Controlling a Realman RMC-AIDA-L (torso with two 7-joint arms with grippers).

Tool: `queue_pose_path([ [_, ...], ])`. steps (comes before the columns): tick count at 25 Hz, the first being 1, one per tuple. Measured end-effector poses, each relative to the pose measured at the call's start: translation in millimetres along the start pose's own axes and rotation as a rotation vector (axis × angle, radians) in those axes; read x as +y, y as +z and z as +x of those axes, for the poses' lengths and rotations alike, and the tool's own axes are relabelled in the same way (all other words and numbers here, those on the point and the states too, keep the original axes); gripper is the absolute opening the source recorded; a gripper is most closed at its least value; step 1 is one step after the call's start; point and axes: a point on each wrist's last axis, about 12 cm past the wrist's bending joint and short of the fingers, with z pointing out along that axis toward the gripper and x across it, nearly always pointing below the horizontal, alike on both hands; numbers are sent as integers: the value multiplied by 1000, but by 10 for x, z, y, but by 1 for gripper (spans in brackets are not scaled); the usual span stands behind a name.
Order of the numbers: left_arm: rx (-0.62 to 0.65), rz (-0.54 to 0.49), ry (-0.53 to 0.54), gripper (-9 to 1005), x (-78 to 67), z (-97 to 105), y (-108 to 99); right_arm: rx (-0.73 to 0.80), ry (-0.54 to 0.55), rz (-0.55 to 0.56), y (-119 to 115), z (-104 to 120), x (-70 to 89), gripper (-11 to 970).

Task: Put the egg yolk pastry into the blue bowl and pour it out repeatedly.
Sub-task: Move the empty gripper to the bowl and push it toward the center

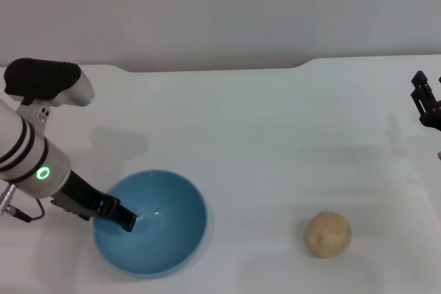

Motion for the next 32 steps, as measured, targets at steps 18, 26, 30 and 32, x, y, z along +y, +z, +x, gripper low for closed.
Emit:
queue_pose_path([
  [18, 17, -6, 22, 642, -35, -31, 31, -24, 7, -9, -2, -27, 10, 466],
  [26, 12, -7, 29, 453, -32, -43, 17, -26, 7, -13, 0, -30, 16, 466],
  [30, 15, -7, 35, 354, -22, -39, 13, -27, 9, -14, 2, -32, 19, 467],
  [32, 16, -4, 37, 251, -25, -37, 13, -27, 9, -14, 3, -32, 20, 467],
])
